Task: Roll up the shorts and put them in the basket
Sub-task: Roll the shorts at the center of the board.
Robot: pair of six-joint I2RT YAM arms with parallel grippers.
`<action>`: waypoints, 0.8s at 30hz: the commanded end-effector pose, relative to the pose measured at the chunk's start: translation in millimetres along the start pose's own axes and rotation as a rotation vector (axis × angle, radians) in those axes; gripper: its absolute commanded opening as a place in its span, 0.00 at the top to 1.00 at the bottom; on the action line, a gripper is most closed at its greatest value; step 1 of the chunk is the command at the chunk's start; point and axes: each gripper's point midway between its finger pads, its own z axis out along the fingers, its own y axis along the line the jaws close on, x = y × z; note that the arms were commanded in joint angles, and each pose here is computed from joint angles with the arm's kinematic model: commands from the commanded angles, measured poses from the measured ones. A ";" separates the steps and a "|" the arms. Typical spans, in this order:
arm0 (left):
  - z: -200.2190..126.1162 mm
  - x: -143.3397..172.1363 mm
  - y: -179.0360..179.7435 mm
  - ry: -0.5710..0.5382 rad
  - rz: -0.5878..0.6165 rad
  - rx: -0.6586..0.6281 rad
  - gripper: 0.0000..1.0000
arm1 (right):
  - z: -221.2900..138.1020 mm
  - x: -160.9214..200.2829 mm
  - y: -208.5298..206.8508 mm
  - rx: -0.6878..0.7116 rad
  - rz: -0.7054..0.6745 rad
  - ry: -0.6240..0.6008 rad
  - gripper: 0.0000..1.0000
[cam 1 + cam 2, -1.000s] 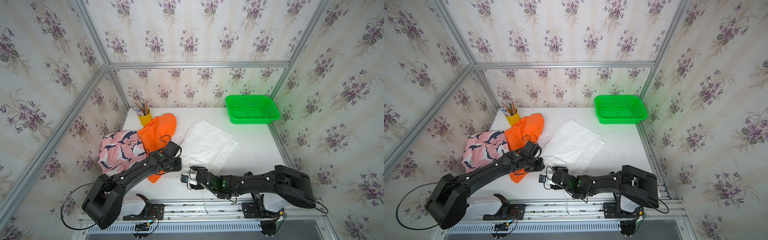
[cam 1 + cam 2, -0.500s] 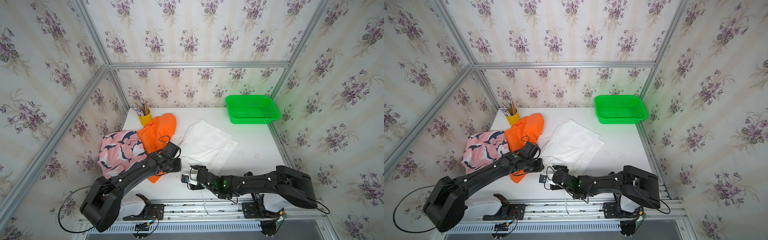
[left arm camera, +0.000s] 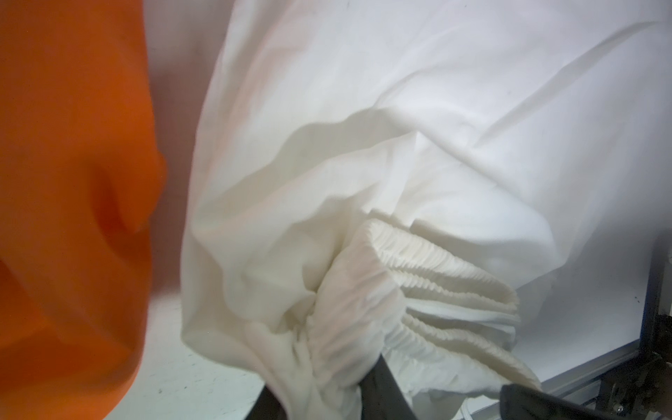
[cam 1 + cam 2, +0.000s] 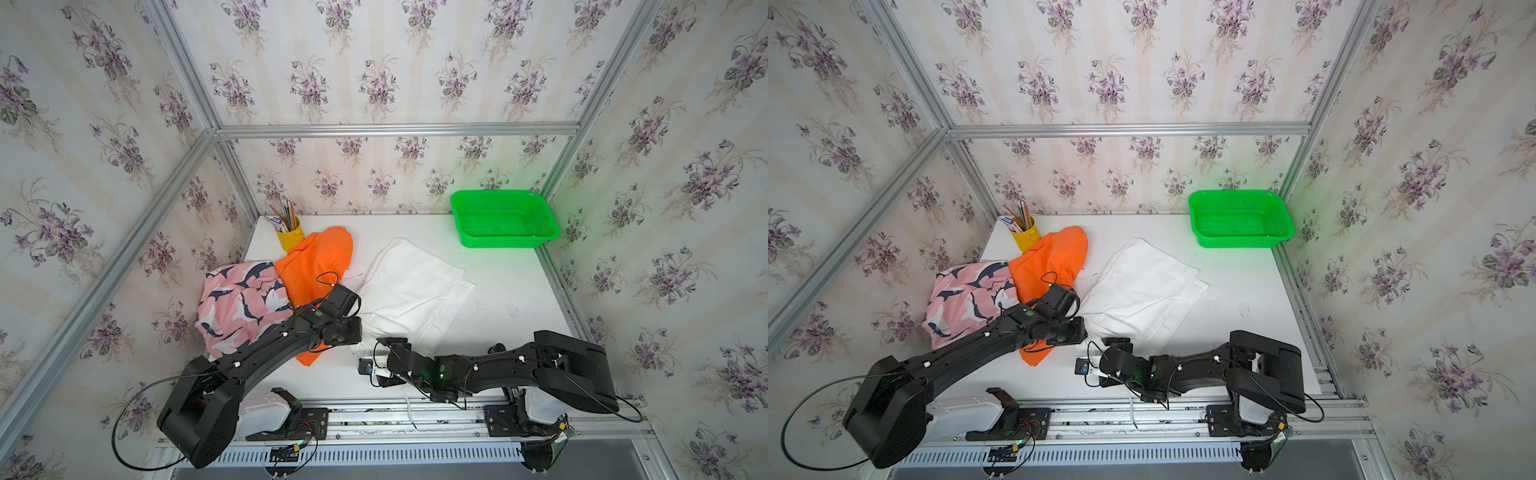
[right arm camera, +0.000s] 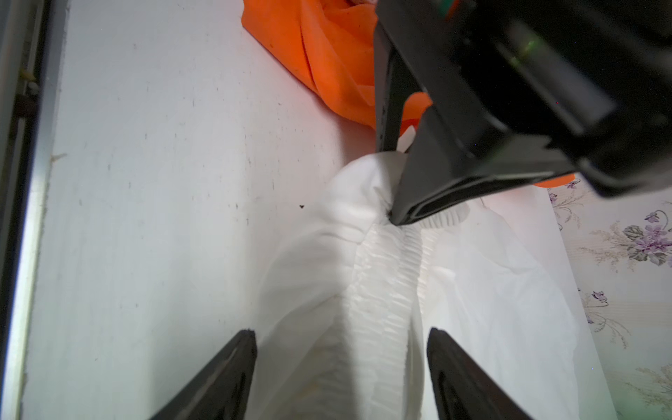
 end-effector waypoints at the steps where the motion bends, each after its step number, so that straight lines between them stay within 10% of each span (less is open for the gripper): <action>1: -2.3 -1.7 -0.4 -0.007 -0.006 -0.001 0.74 | 5.6 -6.1 0.9 0.005 -0.008 -0.018 0.21; 11: -4.4 -1.1 -1.9 -0.009 -0.004 0.009 0.74 | 21.5 23.8 19.7 -0.009 -0.015 0.065 0.30; 24: -10.0 -2.1 1.2 -0.016 0.001 -0.003 0.68 | 9.8 36.0 37.3 -0.126 0.138 0.121 0.87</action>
